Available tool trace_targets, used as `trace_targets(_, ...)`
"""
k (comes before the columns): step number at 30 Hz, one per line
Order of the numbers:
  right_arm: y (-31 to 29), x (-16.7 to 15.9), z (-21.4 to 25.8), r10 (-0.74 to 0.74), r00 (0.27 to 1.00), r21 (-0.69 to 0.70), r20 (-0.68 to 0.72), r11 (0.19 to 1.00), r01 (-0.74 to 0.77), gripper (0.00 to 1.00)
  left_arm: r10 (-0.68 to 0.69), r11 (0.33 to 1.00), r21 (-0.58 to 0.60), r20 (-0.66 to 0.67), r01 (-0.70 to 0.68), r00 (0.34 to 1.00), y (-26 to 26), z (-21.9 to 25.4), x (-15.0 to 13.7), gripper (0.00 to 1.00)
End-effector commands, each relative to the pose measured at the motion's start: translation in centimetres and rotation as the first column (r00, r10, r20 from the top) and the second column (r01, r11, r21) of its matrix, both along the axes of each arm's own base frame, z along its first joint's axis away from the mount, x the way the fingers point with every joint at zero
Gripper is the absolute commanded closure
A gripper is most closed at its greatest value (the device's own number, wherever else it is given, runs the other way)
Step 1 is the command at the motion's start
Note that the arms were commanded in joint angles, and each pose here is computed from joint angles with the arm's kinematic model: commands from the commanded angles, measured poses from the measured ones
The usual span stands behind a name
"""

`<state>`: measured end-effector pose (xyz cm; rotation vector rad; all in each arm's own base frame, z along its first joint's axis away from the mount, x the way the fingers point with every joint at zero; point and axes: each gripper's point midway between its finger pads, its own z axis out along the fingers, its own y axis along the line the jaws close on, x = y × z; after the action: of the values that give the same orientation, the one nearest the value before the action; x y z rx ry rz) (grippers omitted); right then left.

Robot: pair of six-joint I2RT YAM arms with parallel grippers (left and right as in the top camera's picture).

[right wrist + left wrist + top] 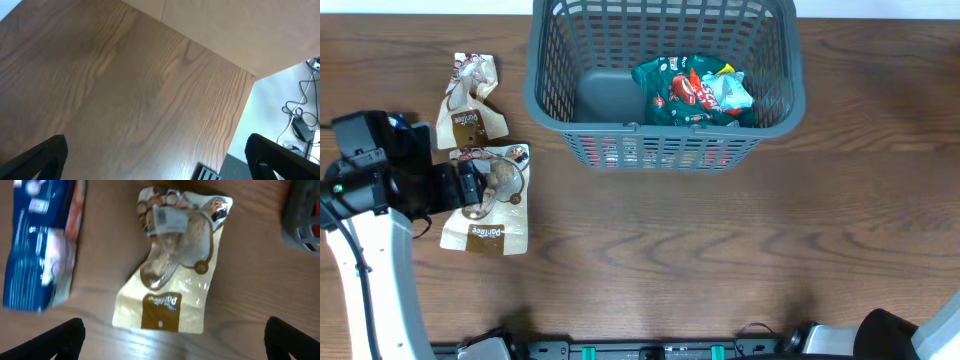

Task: Pack container
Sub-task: 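Move the left gripper over the lower brown-and-white food pouch, then close the left gripper on the food pouch's top edge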

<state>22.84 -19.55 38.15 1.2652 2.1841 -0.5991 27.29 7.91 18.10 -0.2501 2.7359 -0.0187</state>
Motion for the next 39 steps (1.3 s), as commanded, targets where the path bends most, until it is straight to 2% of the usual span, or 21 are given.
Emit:
trace_targets(1, -0.1, -0.6, 0.4, -0.024, 1.000, -0.007, 0.019, 1.000, 0.024, 0.01, -0.113, 0.993, 0.013, -0.001, 0.113, 0.994, -0.1, -0.5, 1.0, 0.01)
trace_targets(14, -0.1, -0.6, 0.4, -0.024, 1.000, -0.007, 0.019, 1.000, 0.024, 0.01, -0.209, 0.978, -0.059, -0.184, 0.201, 0.961, 0.4, -6.9, 2.1, 0.01)
trace_targets(24, -0.1, -0.6, 0.4, -0.024, 1.000, -0.007, 0.019, 1.000, 0.024, 0.01, -0.255, 0.967, -0.071, -0.153, 0.246, 0.955, 1.0, -10.6, 5.7, 0.01)
trace_targets(32, -0.1, -0.6, 0.4, -0.024, 1.000, -0.007, 0.019, 1.000, 0.024, 0.01, -0.270, 0.958, -0.153, -0.200, 0.242, 0.942, 0.6, -15.1, 6.4, 0.01)
trace_targets(39, -0.1, -0.6, 0.4, -0.024, 1.000, -0.007, 0.019, 1.000, 0.024, 0.01, -0.265, 0.961, -0.128, -0.172, 0.245, 0.949, 1.2, -16.2, 7.8, 0.01)
